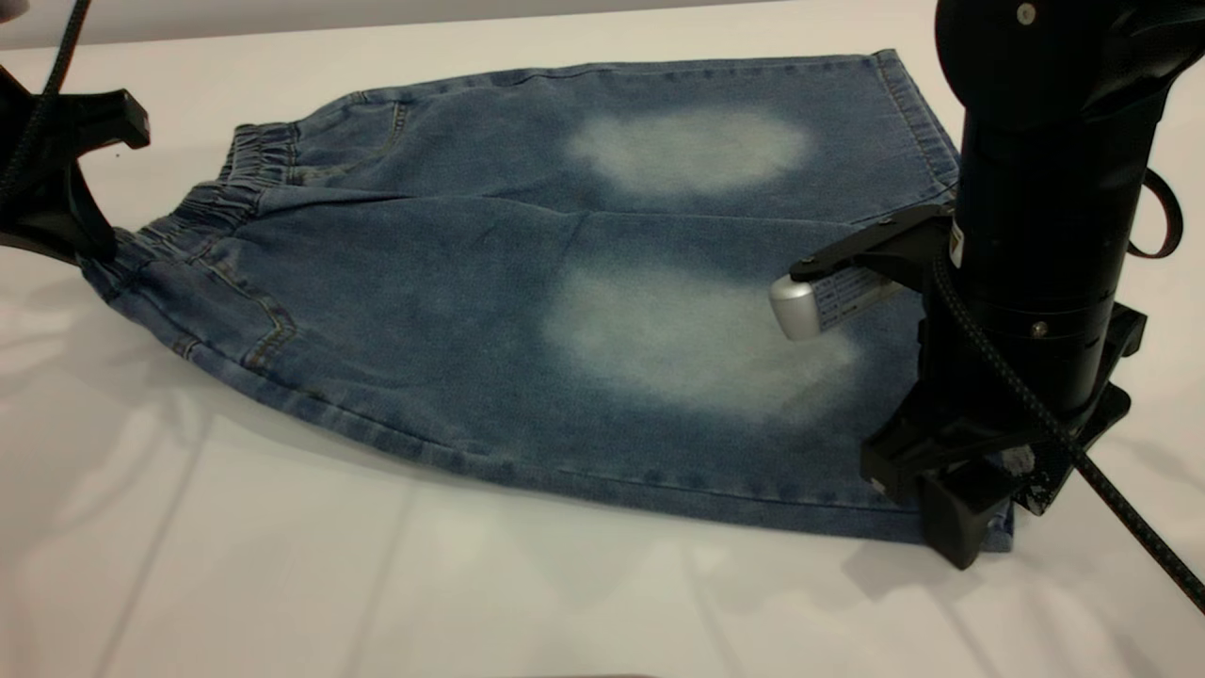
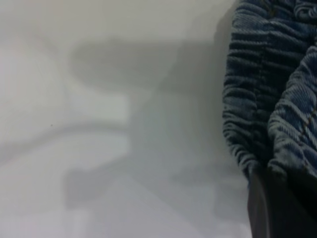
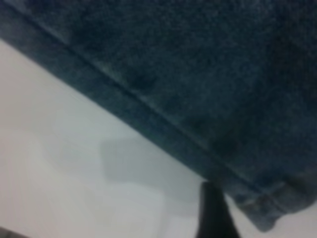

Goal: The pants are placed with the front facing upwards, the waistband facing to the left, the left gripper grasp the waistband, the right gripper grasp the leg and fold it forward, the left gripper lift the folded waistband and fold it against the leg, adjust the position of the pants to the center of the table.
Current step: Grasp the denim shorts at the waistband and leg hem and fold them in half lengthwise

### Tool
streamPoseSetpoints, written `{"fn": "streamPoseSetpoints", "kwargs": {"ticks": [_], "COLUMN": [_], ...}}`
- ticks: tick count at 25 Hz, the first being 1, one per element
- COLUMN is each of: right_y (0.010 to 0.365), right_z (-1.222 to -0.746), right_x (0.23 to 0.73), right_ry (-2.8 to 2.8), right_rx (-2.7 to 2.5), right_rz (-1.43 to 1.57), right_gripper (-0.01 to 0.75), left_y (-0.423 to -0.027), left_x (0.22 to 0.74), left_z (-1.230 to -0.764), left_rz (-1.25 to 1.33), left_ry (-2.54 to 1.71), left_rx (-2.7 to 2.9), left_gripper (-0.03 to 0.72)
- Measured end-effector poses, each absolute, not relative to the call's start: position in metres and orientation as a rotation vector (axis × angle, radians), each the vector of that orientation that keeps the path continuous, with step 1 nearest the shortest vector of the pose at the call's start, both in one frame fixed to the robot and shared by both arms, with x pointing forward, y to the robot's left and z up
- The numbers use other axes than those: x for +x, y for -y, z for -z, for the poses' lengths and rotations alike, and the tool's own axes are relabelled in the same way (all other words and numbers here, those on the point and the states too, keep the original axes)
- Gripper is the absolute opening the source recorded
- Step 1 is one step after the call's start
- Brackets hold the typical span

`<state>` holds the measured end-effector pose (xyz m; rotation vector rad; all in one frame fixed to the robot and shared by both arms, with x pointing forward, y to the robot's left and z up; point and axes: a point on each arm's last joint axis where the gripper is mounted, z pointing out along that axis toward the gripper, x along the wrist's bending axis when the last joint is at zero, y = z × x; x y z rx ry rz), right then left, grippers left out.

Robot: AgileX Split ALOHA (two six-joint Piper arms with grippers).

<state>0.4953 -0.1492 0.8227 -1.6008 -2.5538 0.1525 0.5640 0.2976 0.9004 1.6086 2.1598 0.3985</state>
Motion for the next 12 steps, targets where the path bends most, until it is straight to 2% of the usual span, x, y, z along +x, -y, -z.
{"fn": "streamPoseSetpoints", "kwargs": {"ticks": [3,8,12], "right_y": [0.1498,0.1509,0.1517], "right_z": [-0.8201,-0.8147,-0.8140], "right_x": [0.4958,0.4956,0.4968], "right_ry": [2.554,2.540,2.554], "right_rx": [-1.598,-1.603,-1.590], "right_rz": [-0.178,-0.228,-0.250], "right_gripper": [0.307,0.278,0.165], "left_y": [-0.2976,-0.2976,-0.2976], "left_x": [0.5640,0.5639,0.5638], "left_z": [-0.9004,-0.9003,-0.9003], "left_rz": [-0.398,-0.398,-0.397], "left_ry": [-2.160,-2.160,-2.161], "left_rx": [1.609,1.609,1.610], "left_gripper": [0.041,0.041,0.041]}}
